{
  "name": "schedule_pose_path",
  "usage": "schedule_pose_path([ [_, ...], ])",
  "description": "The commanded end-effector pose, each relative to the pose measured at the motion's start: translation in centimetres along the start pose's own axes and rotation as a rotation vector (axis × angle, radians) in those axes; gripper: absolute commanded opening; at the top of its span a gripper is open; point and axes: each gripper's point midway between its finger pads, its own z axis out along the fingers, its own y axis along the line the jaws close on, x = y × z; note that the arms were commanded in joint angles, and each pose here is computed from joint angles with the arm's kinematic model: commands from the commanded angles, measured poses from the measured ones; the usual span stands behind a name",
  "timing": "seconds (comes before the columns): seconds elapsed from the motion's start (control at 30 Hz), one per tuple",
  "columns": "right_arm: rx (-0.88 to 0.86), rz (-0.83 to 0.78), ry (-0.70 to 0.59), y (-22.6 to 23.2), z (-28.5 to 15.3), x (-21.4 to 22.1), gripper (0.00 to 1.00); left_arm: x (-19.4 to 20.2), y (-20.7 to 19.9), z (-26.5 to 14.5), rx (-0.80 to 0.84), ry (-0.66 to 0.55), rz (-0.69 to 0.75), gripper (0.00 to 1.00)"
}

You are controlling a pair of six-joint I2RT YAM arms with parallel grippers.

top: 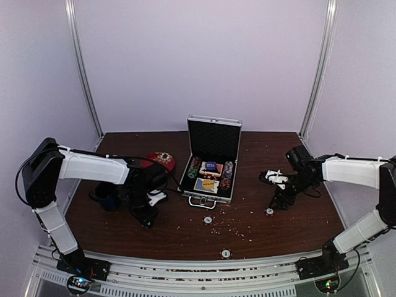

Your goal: Pack up texas hold em set

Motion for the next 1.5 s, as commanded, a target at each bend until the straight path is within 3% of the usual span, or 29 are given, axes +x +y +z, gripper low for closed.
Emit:
schedule_pose_path([
  [0.0,0.008,-0.018,0.007,-0.2,0.0,-0.3,0.74,-5.0,-0.6,-4.9,-0.006,-0.168,0.000,0.35],
  [0.27,0.010,-0.022,0.013,-0.2,0.1,-0.3,0.74,-16.7,-1.1,-13.2,0.038,-0.766,-0.121,0.34],
  [0.4,0.008,-0.019,0.012,-0.1,0.1,-0.3,0.74,-20.1,-1.0,-14.8,0.034,-0.923,-0.130,0.35],
  [0.63,0.007,-0.020,0.014,-0.1,0.1,-0.3,0.74,-23.6,-1.1,-11.5,-0.001,-0.920,-0.102,0.35],
  [1.47,0.000,-0.021,0.025,-0.1,0.4,-0.1,0.74,-25.8,1.3,-4.8,-0.062,-0.827,-0.119,0.39],
])
